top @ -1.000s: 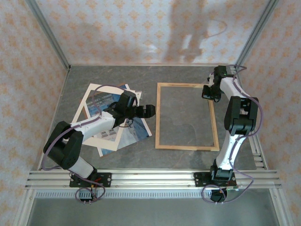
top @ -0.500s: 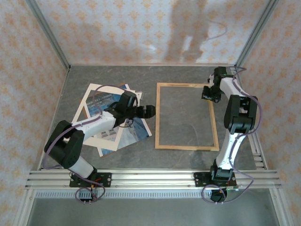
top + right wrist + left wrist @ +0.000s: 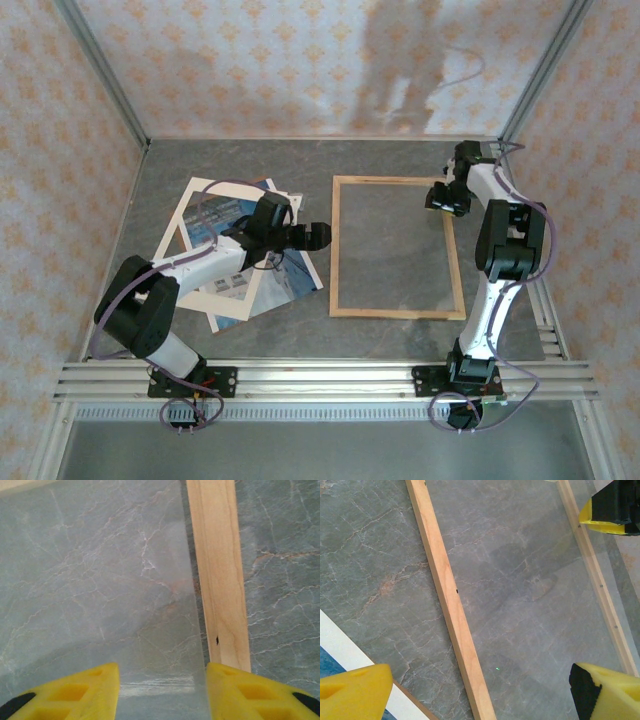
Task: Put the photo into the frame
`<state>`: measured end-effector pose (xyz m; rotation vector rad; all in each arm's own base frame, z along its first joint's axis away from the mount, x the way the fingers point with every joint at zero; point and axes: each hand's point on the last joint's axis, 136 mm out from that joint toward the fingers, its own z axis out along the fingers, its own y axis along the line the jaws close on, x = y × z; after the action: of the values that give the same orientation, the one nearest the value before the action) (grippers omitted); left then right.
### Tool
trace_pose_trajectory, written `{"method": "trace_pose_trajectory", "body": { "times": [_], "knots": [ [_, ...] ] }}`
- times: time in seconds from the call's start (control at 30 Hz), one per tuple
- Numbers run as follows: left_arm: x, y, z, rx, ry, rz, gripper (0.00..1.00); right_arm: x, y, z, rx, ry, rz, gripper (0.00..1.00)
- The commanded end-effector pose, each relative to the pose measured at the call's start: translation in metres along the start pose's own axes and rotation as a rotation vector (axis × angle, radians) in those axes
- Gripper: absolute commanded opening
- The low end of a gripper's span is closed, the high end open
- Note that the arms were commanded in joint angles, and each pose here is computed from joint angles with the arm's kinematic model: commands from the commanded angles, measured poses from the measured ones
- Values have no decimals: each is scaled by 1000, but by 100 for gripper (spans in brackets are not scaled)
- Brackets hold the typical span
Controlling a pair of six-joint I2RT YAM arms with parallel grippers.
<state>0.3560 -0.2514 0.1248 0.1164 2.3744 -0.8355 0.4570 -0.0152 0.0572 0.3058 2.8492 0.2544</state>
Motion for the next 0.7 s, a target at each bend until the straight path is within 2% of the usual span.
{"method": "trace_pose_trajectory", "body": {
  "times": [0.0, 0.33, 0.5, 0.67],
  "knots": [
    [-6, -6, -2, -4, -12, 35, 92, -9, -12, -9, 38, -25, 40, 55],
    [-7, 7, -6, -68, -31, 38, 92, -15, -9, -32, 39, -111, 82, 66],
    [-14, 28, -19, -187, -69, 38, 93, 1, 29, -49, 31, -173, 35, 69],
    [-24, 63, -47, -309, -136, -23, 94, 36, 84, -62, 9, -237, -61, 74]
  ]
}}
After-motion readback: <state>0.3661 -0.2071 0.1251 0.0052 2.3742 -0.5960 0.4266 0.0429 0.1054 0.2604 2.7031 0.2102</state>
